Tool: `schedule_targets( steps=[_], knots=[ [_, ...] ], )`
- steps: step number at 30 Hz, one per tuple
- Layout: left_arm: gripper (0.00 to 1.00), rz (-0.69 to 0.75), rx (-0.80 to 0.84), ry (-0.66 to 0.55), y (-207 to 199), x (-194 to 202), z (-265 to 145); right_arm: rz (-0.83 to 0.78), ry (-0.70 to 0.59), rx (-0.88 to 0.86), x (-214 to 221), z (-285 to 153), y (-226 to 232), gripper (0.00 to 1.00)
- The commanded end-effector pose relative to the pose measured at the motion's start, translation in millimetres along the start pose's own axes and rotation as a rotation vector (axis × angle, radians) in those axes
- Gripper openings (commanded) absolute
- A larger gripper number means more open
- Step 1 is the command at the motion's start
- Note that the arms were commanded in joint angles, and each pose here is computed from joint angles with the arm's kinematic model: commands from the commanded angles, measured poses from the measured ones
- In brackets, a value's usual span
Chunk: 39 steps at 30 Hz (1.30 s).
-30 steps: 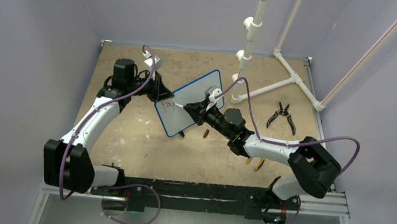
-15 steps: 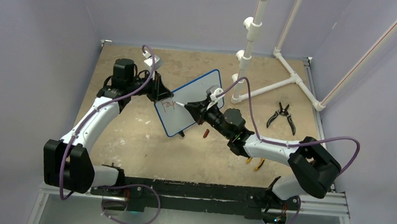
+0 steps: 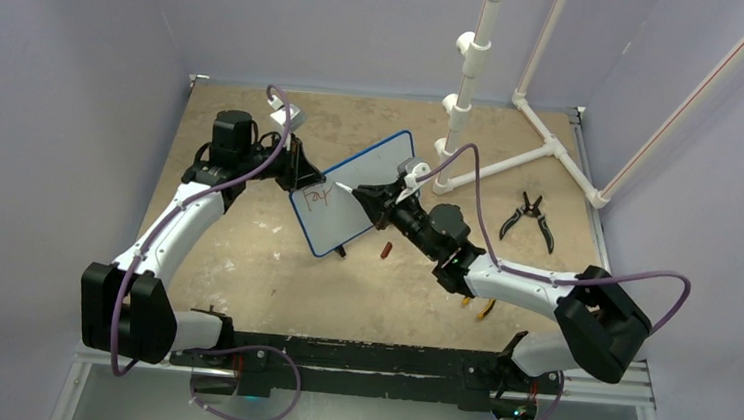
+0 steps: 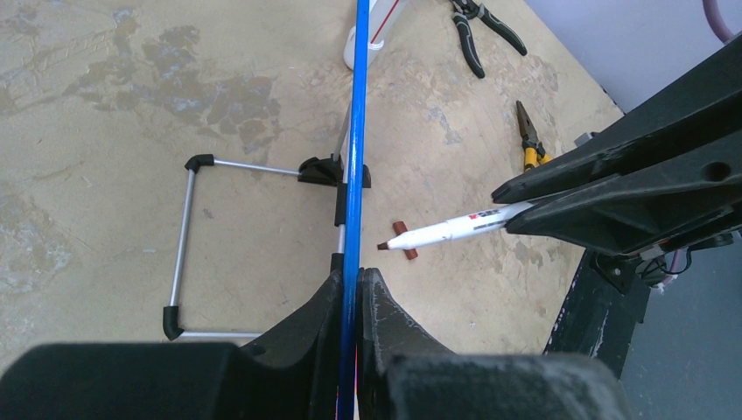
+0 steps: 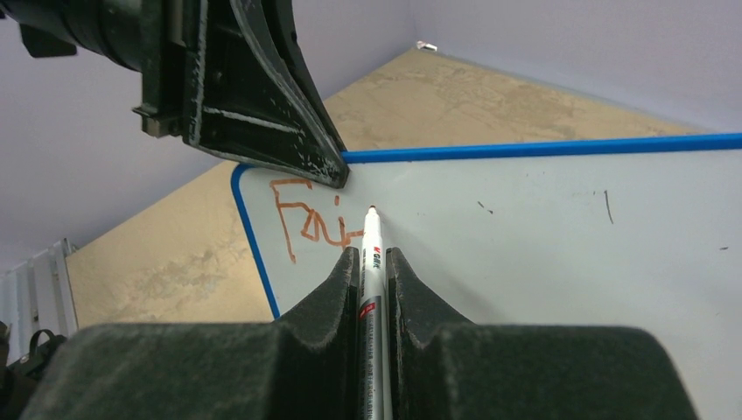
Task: Write a sentence on the whiteboard
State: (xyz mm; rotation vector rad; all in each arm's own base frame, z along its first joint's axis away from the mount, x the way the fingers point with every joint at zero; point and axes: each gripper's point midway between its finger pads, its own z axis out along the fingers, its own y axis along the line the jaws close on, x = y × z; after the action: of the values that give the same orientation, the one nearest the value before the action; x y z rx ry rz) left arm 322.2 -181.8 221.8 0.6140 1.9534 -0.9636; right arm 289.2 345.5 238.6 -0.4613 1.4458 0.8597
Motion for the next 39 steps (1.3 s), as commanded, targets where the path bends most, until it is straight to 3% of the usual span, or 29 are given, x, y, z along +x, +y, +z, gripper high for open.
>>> schedule_targets(
  steps=[1,20,39],
  knots=[
    [0.00,0.034,-0.018,-0.021,0.3,-4.1,-4.7,-0.012,-0.059,-0.031,-24.1,-3.9,6.9,0.00],
    [0.00,0.036,-0.023,-0.024,1.1,-4.6,-4.8,-0.045,-0.071,-0.063,-29.3,17.2,12.6,0.00],
    [0.00,0.038,-0.025,-0.026,1.5,-5.4,-4.7,-0.014,0.068,-0.010,21.2,5.4,-1.4,0.00]
  ],
)
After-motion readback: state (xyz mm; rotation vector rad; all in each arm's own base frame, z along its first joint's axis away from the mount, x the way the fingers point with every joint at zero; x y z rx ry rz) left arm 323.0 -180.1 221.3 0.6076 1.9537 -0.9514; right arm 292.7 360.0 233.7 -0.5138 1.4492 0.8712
